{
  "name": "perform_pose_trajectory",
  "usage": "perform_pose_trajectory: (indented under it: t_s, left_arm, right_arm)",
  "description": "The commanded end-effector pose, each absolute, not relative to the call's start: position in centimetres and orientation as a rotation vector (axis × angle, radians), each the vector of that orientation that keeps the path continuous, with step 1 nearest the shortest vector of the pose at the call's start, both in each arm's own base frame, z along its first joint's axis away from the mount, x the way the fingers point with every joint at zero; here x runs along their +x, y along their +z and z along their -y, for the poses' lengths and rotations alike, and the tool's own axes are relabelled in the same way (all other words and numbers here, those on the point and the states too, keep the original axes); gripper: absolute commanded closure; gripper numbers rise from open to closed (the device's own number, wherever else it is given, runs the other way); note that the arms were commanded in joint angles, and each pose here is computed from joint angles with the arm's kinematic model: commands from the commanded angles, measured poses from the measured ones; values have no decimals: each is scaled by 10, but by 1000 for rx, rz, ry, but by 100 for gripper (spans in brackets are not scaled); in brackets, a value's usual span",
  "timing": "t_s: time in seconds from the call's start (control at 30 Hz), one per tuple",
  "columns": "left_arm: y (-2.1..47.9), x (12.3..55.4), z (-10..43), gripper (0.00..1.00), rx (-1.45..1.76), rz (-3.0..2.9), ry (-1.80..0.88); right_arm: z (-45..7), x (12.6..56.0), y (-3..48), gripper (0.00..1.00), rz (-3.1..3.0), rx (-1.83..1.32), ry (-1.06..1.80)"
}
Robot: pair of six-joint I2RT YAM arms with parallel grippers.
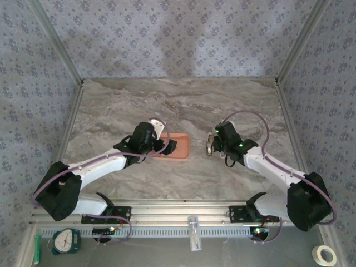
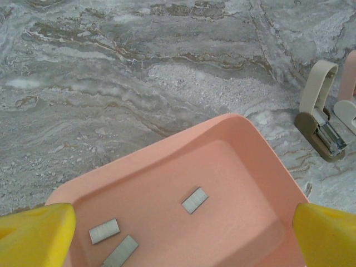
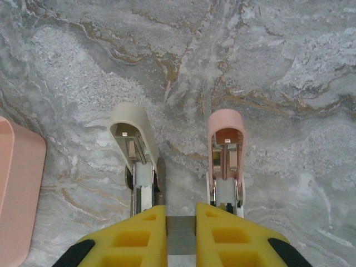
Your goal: Load the staples into the stapler
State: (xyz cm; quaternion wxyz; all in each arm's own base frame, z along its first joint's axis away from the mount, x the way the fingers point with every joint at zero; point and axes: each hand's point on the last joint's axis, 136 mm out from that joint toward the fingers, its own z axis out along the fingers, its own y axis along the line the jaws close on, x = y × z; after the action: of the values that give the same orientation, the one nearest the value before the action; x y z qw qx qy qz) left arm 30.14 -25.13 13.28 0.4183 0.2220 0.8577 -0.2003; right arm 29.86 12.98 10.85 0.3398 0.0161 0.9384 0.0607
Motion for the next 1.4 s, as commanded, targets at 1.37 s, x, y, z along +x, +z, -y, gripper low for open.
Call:
perform_pose_trajectory:
  t_s: [1.37]
  left_arm:
    - [142, 321, 236, 0, 476, -2136, -469]
  right_arm:
    - [-172, 309, 64, 82, -2483, -54, 180]
